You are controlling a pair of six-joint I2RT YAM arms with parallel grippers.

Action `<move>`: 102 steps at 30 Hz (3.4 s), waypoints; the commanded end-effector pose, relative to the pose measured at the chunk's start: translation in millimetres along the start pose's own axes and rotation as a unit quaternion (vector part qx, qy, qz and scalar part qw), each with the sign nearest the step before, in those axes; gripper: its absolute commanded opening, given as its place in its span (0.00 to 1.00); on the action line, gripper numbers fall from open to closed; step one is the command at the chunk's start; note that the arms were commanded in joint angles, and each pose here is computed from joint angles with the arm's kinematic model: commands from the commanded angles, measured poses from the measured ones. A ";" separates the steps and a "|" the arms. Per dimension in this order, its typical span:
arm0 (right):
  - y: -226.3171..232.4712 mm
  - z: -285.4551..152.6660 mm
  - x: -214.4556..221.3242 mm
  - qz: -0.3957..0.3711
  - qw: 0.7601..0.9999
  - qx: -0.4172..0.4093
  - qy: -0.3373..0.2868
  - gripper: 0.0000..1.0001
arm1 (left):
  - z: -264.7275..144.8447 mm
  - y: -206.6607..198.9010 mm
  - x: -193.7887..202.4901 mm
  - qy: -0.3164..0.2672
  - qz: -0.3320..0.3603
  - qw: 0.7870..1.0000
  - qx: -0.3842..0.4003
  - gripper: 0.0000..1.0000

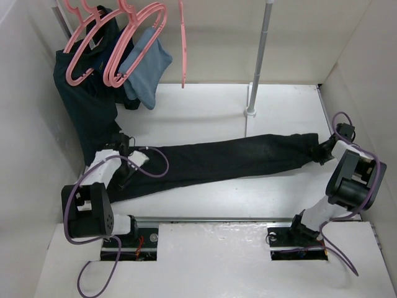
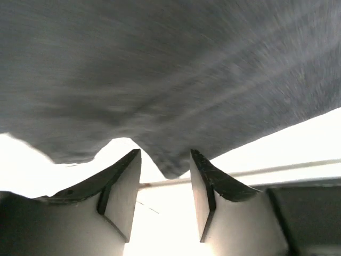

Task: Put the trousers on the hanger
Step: Fold the trousers at the center of the board.

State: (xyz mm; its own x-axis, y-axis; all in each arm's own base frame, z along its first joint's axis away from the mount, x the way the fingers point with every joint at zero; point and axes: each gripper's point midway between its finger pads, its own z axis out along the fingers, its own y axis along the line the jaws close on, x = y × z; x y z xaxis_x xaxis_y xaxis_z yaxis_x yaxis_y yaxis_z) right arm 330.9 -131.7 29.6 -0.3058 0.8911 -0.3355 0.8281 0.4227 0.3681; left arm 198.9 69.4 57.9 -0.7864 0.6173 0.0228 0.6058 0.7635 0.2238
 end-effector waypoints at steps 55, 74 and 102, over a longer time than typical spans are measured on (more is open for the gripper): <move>23.6 -135.1 -135.2 -0.054 0.959 0.048 -0.275 0.00 | -33.8 -79.3 -20.6 0.021 0.256 0.950 0.177 0.00; 73.5 -216.7 -154.1 -0.124 0.921 -0.016 -0.368 0.00 | -54.4 -28.4 -112.4 -0.179 0.176 0.958 0.138 0.57; 225.7 -423.9 -73.7 -0.286 0.792 -0.124 -0.525 0.00 | -3.6 -80.1 -208.1 -0.189 0.159 0.964 0.102 0.59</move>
State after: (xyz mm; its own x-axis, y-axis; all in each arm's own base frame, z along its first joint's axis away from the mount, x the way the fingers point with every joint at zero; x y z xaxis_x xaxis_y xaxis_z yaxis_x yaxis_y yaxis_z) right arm 340.9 -84.4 456.0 -0.0703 0.0032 -0.9975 0.6293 0.7760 -0.0419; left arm 291.3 -90.3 28.0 -0.5257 0.8231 -0.2148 0.8390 0.5433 0.0288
